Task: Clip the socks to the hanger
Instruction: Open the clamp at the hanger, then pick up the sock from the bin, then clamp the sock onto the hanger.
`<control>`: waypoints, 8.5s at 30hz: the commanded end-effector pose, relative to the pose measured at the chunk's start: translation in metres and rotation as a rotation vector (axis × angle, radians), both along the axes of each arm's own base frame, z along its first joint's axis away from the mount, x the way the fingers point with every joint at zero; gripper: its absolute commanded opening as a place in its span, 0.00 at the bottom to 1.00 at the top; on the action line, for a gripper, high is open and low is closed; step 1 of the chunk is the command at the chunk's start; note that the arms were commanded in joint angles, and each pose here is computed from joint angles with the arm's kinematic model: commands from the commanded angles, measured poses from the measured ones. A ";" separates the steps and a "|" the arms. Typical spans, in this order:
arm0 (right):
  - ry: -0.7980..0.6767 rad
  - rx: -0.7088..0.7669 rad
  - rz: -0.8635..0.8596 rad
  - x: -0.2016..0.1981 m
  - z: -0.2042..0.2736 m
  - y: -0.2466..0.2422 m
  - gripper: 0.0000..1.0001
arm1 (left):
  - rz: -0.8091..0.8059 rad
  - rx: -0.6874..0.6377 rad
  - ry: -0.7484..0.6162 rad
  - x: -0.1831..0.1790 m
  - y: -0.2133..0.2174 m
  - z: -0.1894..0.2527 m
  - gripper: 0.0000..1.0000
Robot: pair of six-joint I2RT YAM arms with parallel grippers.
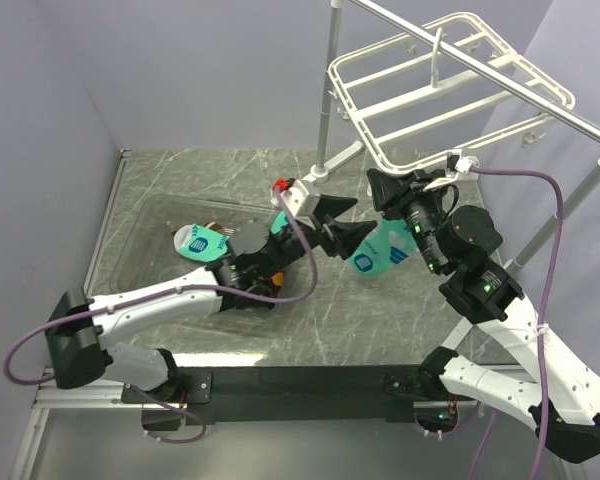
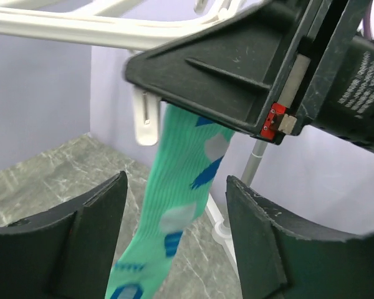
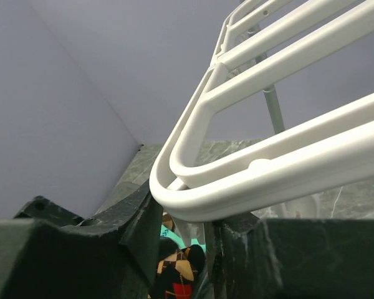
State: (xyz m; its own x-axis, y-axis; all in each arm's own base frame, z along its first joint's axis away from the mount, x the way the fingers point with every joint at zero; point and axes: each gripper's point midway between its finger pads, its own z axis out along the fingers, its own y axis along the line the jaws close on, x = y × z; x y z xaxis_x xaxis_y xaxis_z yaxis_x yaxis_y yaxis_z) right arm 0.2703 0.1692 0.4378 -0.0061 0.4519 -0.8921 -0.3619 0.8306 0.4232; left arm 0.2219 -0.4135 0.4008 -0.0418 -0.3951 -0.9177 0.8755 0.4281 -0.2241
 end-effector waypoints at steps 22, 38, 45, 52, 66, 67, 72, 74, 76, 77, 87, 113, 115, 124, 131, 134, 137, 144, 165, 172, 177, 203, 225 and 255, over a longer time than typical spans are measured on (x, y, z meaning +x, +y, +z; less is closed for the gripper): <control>-0.018 0.065 0.004 0.002 0.006 0.002 0.00 | -0.034 -0.079 0.065 0.032 -0.013 0.044 0.39; 0.052 0.070 0.072 -0.007 -0.012 0.011 0.43 | -0.038 -0.109 0.062 0.041 -0.019 0.035 0.08; 0.064 0.063 0.019 -0.003 -0.017 0.003 0.47 | -0.035 -0.116 0.057 0.042 -0.020 0.031 0.08; 0.025 0.078 -0.023 -0.001 -0.008 -0.006 0.46 | -0.027 -0.109 0.053 0.043 -0.019 0.027 0.08; -0.056 0.112 -0.029 0.004 -0.009 -0.004 0.35 | -0.038 -0.120 0.036 0.038 -0.015 0.028 0.08; -0.063 0.118 -0.032 0.003 -0.007 -0.005 0.35 | -0.037 -0.123 0.035 0.038 -0.015 0.029 0.08; -0.095 0.147 -0.039 0.004 -0.002 -0.006 0.38 | -0.038 -0.120 0.036 0.039 -0.016 0.027 0.08; -0.111 0.163 -0.040 0.003 0.002 -0.007 0.39 | -0.039 -0.118 0.035 0.039 -0.017 0.025 0.08; -0.121 0.169 -0.045 0.003 0.002 -0.009 0.41 | -0.042 -0.116 0.037 0.039 -0.017 0.023 0.08; -0.130 0.176 -0.045 0.002 0.005 -0.009 0.41 | -0.042 -0.114 0.038 0.039 -0.018 0.022 0.08; -0.143 0.187 -0.060 0.002 0.004 -0.013 0.37 | -0.046 -0.117 0.043 0.039 -0.018 0.018 0.08; -0.149 0.219 -0.102 0.013 0.007 -0.013 0.34 | -0.059 -0.115 0.033 0.034 -0.018 0.008 0.06; -0.143 0.213 -0.104 0.014 0.005 -0.012 0.33 | -0.061 -0.114 0.031 0.034 -0.018 0.008 0.06; -0.148 0.219 -0.123 0.016 0.004 -0.015 0.00 | -0.062 -0.100 0.033 0.032 -0.020 0.002 0.07; -0.153 0.180 -0.142 0.016 -0.002 -0.019 0.00 | 0.003 -0.098 0.067 0.038 -0.003 0.008 0.62; -0.158 0.156 -0.149 0.016 -0.004 -0.019 0.00 | 0.036 -0.109 0.113 0.041 0.024 0.018 0.66; -0.156 0.125 -0.163 0.018 -0.006 -0.021 0.00 | 0.088 -0.087 0.202 0.053 0.055 0.008 0.67; -0.208 0.082 -0.160 0.016 -0.005 -0.022 0.00 | 0.383 0.039 0.467 0.109 0.139 -0.066 0.72; -0.278 -0.020 -0.141 0.021 -0.004 -0.011 0.00 | 0.371 0.287 0.563 0.122 0.185 -0.196 0.71; -0.234 -0.009 -0.172 0.022 0.001 -0.018 0.00 | 0.418 0.523 0.429 0.126 0.138 -0.214 0.71; -0.226 -0.002 -0.153 0.023 0.001 -0.013 0.00 | 0.526 0.575 0.438 0.144 0.125 -0.220 0.70; -0.226 -0.002 -0.175 0.024 0.002 -0.020 0.00 | 0.674 0.647 0.457 0.168 0.107 -0.257 0.35; -0.202 0.064 -0.143 0.028 0.012 -0.012 0.00 | 0.161 0.120 0.072 0.050 0.105 -0.061 0.01; -0.200 0.063 -0.133 0.033 0.003 -0.005 0.00 | -0.149 -0.091 0.001 0.017 0.031 0.013 0.01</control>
State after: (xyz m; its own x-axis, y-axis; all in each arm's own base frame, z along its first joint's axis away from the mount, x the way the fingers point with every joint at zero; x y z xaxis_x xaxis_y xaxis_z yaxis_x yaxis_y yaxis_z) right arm 0.3076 0.1734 0.4236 0.1773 0.4680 -0.8658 -0.3288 0.8573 0.3961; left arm 0.2510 -0.3784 0.3760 -0.1467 -0.3954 -0.9067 0.8944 0.3386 -0.2923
